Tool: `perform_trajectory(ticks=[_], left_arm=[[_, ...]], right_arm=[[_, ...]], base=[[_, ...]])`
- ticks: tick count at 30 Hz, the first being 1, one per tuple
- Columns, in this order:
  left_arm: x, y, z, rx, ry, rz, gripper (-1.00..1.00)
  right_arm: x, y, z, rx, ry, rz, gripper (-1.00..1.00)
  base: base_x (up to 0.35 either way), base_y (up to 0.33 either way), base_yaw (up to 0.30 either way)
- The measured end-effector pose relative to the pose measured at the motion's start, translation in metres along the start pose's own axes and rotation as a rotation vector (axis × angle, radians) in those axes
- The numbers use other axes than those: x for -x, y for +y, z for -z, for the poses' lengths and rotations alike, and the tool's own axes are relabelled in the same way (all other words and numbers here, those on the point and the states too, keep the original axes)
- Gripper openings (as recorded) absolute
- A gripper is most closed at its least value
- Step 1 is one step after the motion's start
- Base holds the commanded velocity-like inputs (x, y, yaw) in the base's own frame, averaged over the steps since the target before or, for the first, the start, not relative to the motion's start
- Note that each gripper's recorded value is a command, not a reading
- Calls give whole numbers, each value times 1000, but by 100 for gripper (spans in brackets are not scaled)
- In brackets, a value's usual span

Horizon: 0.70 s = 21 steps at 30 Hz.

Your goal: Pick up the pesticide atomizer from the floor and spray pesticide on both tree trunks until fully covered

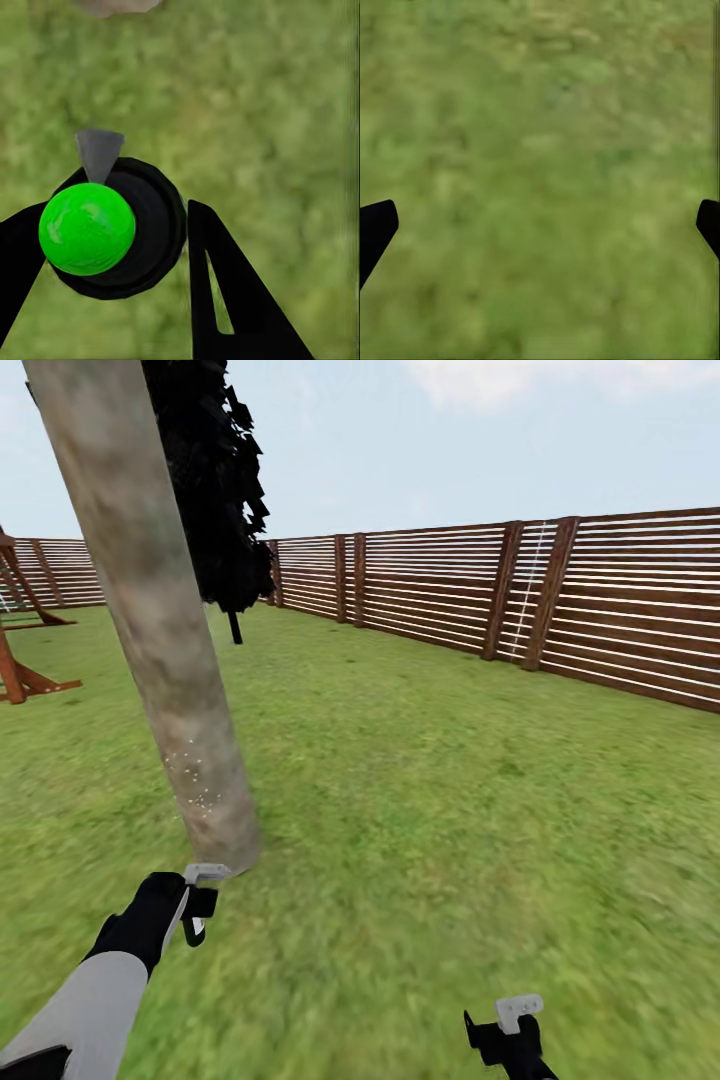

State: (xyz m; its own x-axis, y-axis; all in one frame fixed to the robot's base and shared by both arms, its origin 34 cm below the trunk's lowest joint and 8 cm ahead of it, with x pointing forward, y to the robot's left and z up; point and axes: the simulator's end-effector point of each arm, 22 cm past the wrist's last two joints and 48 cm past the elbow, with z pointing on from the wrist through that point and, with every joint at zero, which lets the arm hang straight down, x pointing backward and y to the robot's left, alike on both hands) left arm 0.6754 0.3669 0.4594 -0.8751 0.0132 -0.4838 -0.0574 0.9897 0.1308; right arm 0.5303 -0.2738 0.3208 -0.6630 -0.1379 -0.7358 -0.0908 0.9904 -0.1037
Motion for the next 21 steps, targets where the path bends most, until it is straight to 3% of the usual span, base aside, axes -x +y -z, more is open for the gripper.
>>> perform_trajectory(ticks=[14,21], left_arm=[[0,3,0,4,0,0,-100],[0,5,0,7,1,1,-100]], right_arm=[[0,-1,0,-2,-1,1,100],[0,-1,0,-2,-1,0,100]], base=[[176,-233,7],[147,-248,248]])
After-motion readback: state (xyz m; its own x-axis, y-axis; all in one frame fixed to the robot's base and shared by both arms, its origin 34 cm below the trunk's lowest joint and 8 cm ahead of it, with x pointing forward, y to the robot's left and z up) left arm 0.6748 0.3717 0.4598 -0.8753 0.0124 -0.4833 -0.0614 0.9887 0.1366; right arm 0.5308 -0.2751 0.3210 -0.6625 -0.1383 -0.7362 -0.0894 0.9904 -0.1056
